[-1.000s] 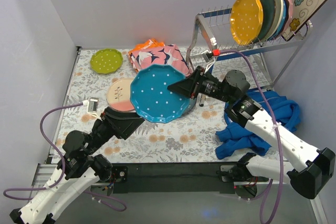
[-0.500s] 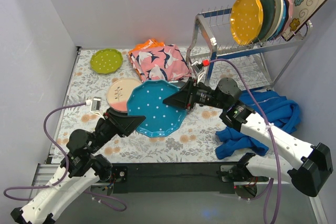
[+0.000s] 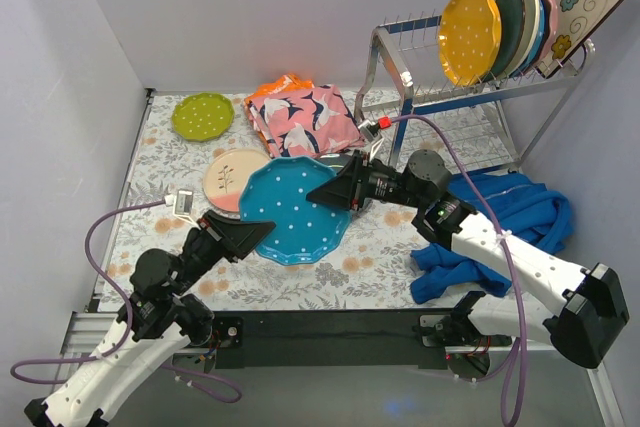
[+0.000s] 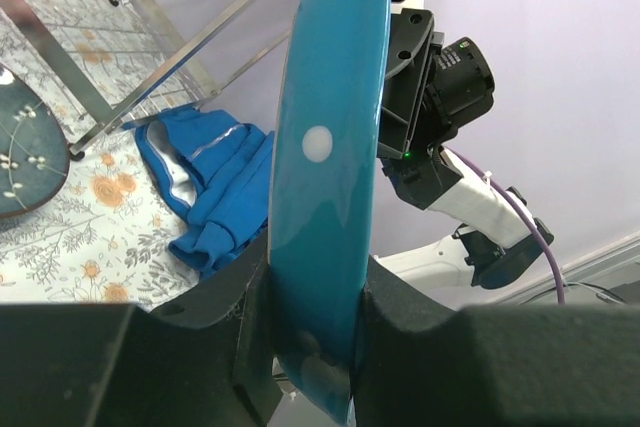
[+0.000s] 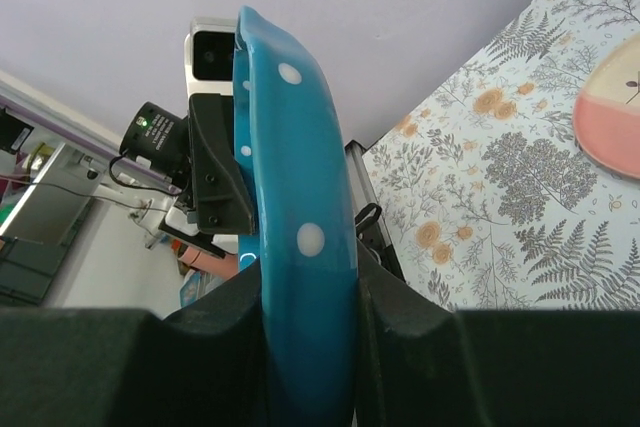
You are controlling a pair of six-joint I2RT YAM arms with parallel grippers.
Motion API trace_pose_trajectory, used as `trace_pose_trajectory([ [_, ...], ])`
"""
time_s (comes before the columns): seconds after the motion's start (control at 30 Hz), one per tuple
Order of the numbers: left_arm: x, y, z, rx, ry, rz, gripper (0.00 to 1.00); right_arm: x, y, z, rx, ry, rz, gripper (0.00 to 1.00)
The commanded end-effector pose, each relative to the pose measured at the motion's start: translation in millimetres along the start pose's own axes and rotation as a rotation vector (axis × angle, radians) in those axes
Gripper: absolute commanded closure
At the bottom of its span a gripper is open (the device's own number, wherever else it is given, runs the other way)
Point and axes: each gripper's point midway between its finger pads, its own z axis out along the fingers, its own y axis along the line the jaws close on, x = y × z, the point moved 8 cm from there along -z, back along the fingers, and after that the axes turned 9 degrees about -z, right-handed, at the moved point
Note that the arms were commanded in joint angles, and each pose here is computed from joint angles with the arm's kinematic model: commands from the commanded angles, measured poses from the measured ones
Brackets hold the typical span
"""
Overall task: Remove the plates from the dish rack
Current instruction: Place the plate at the corner of the board.
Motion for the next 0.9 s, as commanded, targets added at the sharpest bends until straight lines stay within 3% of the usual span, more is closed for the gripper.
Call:
trace_pose_trajectory([
  [0.0, 2, -38, -12, 0.168, 0.081, -0.112, 1.00, -11, -5, -1, 0.031, -0.106, -0.091, 0.61],
  [0.07, 1, -38, -12, 0.145, 0.066, -0.144, 1.00, -12, -9, -4, 0.051, -0.105, -0.080, 0.54],
  [0.33, -6, -17, 4, -0.054, -0.021, -0.199, 1.00, -11, -22, -12, 0.131, -0.128, -0.084, 0.51],
  [0.47, -8, -9, 11, -0.081, -0.056, -0.224, 1.00, -14, -33, -15, 0.205, -0.139, -0.075, 0.31],
  [0.63, -7, 0, 25, -0.131, -0.049, -0.213, 1.00, -28, -48, -24, 0.309, -0.186, -0.081, 0.22],
  [0.77, -3, 8, 38, -0.168, -0.013, -0.223, 1.00, -43, -46, -32, 0.373, -0.235, -0.113, 0.02],
  [0.87, -9, 8, 46, -0.184, -0.050, -0.200, 1.00, -49, -41, -40, 0.409, -0.272, -0.141, 0.02],
])
